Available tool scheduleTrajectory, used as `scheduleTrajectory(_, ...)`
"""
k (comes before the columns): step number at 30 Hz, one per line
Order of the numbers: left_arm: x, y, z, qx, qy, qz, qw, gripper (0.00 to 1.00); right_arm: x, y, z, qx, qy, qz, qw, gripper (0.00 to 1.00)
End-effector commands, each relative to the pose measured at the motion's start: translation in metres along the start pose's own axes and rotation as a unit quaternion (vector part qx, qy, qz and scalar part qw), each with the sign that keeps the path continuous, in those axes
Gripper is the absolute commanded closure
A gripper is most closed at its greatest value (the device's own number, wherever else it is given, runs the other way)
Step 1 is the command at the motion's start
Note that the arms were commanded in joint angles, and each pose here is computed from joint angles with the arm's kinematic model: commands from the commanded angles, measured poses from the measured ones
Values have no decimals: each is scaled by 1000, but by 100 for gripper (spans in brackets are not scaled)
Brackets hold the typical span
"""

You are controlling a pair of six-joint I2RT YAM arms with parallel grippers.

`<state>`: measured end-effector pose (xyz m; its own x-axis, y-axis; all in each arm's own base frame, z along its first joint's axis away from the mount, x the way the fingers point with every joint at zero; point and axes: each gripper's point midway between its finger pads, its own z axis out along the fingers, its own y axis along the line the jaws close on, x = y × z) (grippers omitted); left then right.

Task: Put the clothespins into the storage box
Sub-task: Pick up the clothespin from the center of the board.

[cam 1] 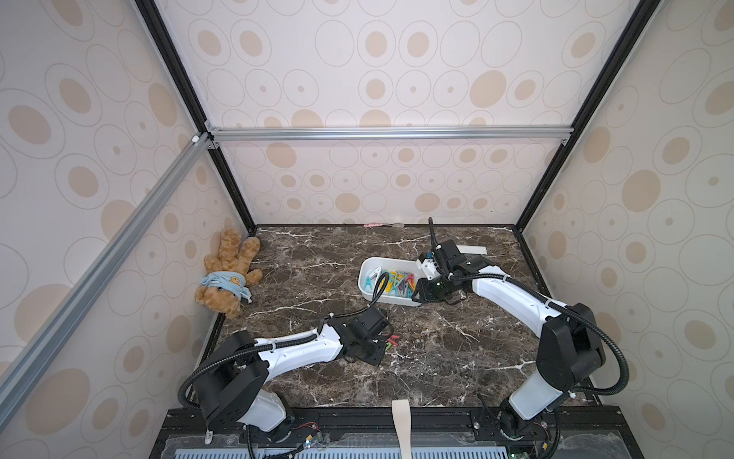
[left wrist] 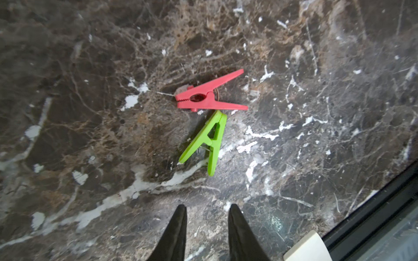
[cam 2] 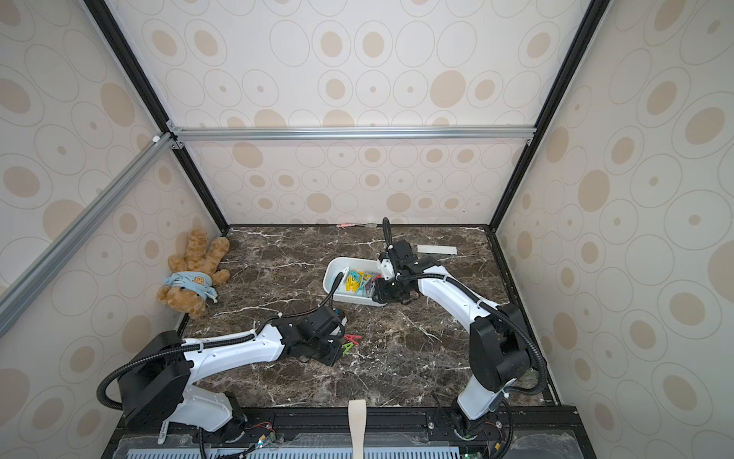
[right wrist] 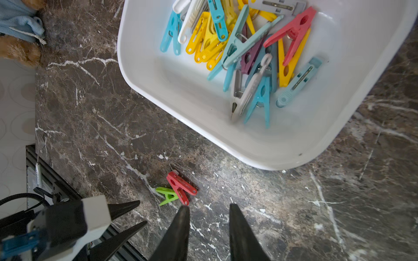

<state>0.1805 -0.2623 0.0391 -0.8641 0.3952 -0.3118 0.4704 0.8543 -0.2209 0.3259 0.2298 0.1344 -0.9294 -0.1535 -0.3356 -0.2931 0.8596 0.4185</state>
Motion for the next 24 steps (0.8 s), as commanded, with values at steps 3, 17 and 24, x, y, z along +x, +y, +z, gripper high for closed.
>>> scheduleTrajectory(3, -15, -10, 4, -9, -13, 2, 1000, 68, -4, 3, -11, 0, -27, -5, 1000, 68)
scheduleTrajectory(17, -22, -11, 25, -30, 0, 3, 1000, 75, -1, -3, -19, 9, -39, -4, 999, 69)
scheduleTrajectory(24, -23, -6, 30, -44, 0, 1, 999, 83, 0, -3, -22, 7, -43, -5, 999, 69)
